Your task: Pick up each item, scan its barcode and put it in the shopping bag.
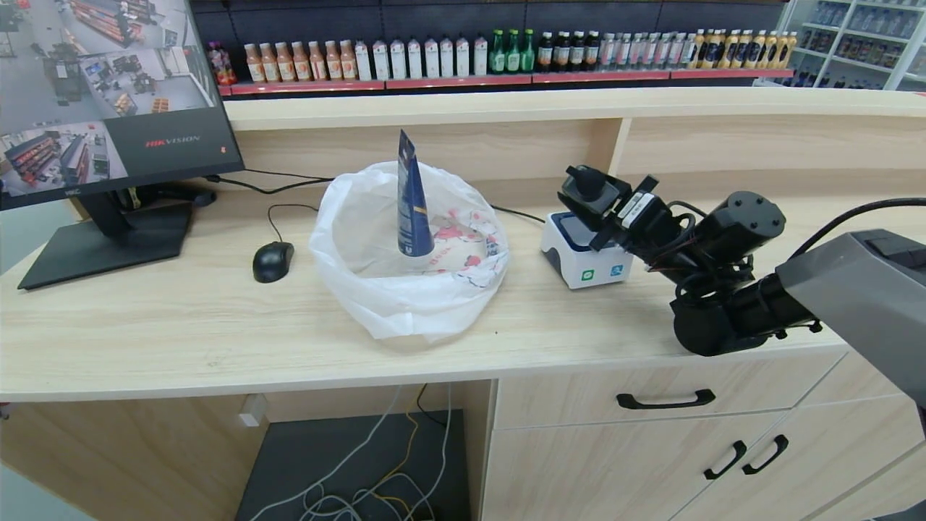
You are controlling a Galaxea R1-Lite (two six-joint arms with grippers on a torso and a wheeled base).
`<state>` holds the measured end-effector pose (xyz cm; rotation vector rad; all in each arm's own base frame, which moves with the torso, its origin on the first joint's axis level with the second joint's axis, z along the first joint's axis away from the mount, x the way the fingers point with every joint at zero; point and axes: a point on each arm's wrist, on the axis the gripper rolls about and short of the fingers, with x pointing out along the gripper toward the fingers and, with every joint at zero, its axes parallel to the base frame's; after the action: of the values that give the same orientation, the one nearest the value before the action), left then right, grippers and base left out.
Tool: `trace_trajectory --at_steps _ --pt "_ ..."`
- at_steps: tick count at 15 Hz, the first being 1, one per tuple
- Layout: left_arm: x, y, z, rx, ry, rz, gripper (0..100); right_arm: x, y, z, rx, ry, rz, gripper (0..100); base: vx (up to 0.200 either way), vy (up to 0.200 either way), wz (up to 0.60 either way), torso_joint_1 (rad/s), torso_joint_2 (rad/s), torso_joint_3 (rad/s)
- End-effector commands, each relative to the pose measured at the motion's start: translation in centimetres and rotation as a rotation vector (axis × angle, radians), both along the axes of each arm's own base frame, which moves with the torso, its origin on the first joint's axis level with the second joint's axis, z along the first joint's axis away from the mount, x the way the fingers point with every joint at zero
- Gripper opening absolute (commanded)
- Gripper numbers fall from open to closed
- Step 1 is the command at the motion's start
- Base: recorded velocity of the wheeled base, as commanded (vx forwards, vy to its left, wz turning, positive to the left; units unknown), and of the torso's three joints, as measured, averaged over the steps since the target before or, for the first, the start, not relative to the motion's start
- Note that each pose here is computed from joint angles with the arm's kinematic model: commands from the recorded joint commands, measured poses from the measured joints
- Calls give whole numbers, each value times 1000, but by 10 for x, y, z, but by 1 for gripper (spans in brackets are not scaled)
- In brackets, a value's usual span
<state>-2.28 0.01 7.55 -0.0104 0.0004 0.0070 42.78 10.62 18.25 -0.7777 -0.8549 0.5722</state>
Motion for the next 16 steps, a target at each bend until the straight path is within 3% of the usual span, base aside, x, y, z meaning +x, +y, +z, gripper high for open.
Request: trace_trajectory --at_steps 1,16 --pt "0 0 0 0 0 1 100 0 -2 1 0 -2 -5 0 0 0 0 0 0 0" --pt "0 0 0 0 0 1 100 -3 4 -2 0 27 5 0 0 0 0 0 0 0"
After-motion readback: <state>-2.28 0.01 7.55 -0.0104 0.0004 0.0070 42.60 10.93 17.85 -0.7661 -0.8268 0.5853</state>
